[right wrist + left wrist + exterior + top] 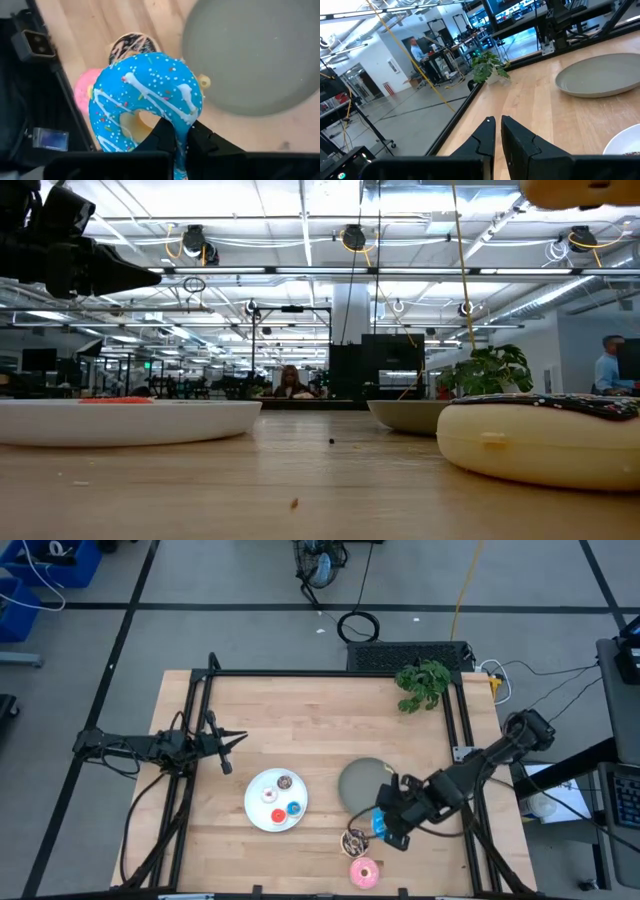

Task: Pick & Place donuts
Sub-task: Put the large blue donut on the gray plate

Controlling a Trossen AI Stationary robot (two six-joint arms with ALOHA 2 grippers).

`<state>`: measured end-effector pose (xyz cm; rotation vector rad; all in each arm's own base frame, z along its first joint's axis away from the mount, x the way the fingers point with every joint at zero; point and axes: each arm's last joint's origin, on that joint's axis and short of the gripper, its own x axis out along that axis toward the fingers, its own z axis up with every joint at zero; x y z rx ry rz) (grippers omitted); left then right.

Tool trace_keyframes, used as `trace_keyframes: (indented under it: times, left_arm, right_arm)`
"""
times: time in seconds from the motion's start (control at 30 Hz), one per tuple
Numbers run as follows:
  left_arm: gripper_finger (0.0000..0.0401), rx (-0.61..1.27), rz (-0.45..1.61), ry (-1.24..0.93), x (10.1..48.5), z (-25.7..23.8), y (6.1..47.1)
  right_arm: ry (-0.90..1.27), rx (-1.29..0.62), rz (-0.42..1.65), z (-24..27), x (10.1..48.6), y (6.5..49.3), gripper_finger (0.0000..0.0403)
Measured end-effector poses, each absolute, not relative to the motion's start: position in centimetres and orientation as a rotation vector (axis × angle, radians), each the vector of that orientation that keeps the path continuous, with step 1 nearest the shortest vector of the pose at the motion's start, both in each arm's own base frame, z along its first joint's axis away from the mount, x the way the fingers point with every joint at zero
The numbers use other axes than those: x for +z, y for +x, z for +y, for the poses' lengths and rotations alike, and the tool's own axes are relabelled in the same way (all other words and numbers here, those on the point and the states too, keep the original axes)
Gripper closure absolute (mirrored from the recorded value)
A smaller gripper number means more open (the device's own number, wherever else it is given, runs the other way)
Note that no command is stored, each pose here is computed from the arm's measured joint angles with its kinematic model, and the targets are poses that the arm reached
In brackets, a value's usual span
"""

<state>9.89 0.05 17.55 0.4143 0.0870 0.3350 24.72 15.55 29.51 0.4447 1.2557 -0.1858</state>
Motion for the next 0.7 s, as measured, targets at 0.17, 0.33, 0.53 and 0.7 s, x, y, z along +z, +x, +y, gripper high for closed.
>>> trace_keyframes:
  times: [0.17, 0.33, 0.53, 0.7]
  left_arm:
    - [0.0364, 0.337, 0.08, 0.412, 17.6, 0.1, 9.9]
    - [0.0364, 0.336, 0.084, 0.416, 17.6, 0.1, 9.9]
    - [0.0364, 0.336, 0.087, 0.417, 17.6, 0.1, 9.9]
    - [0.0364, 0.336, 0.088, 0.417, 17.5, 0.1, 9.9]
  right_arm:
    - [0.426, -0.223, 1.261, 13.3, 29.4, 25.8, 0.0394]
    - [0.367, -0.249, 1.231, 10.6, 29.5, 27.0, 0.0394]
    - [0.328, -0.268, 1.23, 7.4, 28.8, 28.1, 0.0394]
    - [0.325, -0.311, 1.283, 5.3, 25.7, 28.0, 0.0394]
